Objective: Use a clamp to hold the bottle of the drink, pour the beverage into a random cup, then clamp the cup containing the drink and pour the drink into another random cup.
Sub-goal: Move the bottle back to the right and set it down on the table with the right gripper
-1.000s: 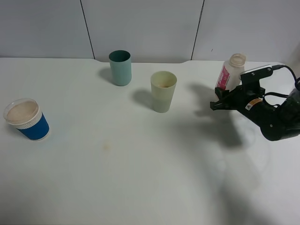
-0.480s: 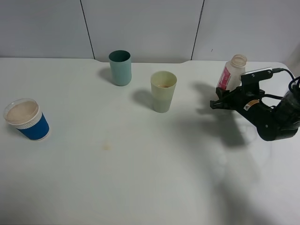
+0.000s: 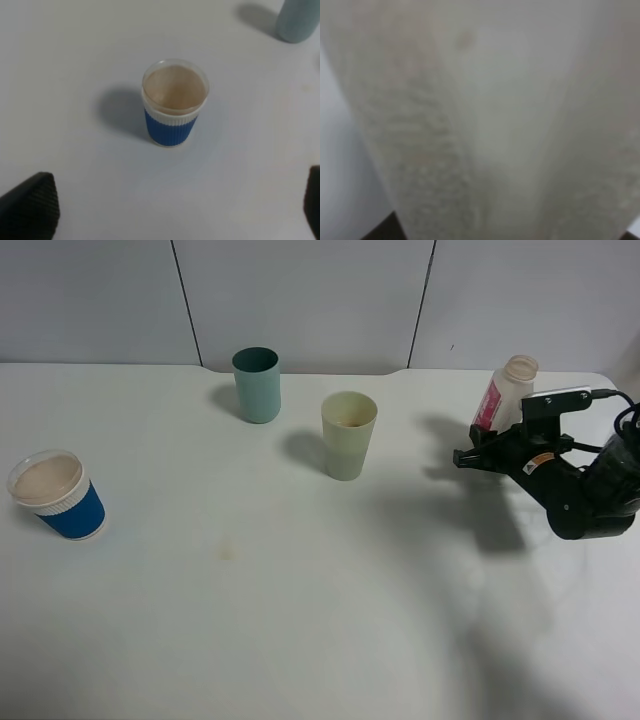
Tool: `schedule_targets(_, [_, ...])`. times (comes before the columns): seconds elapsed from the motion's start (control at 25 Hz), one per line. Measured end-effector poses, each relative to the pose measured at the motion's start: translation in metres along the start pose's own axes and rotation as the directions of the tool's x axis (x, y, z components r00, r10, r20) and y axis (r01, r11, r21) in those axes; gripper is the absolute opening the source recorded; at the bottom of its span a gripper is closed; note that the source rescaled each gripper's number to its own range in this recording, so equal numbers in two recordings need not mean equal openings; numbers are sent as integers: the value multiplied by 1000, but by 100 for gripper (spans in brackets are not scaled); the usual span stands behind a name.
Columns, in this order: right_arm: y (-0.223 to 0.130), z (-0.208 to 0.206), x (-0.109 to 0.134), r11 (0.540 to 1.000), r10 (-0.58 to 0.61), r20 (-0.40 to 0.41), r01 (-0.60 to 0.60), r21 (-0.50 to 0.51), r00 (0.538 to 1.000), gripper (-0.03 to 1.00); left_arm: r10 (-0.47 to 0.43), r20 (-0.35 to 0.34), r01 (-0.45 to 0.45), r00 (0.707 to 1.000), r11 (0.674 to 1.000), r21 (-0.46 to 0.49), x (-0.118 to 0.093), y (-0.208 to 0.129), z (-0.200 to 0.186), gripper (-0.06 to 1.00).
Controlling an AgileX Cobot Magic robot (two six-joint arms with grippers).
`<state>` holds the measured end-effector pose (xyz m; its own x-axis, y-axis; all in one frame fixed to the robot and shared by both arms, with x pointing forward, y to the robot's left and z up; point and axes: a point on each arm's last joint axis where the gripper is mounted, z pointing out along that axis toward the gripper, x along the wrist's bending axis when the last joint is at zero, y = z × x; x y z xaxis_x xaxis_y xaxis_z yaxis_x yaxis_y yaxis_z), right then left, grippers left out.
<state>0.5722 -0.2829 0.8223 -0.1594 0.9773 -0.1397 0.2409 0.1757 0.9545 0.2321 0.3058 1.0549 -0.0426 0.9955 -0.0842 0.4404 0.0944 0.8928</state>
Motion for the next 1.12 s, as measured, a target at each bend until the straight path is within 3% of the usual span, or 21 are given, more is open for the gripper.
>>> schedule_targets(0.08, [0,0,-3,1000,12,35,-13,4,999,0,0,0,0,1000,1000,0,0,0,0,97])
schedule_targets(0.4, [-1,0,-4,999,50,45,-50,4,998,1,0,0,0,1000,1000,0,0,0,0,97])
schedule_targets(0.68, [-2,0,-4,992,129,48,-129,11,991,33,0,0,0,1000,1000,0,0,0,0,97])
schedule_targets(0.8, [-2,0,-3,990,143,52,-144,10,988,55,0,0,0,1000,1000,0,0,0,0,97])
schedule_targets(1.12, [9,-1,-1,990,143,49,-143,10,989,73,0,0,0,1000,1000,0,0,0,0,97])
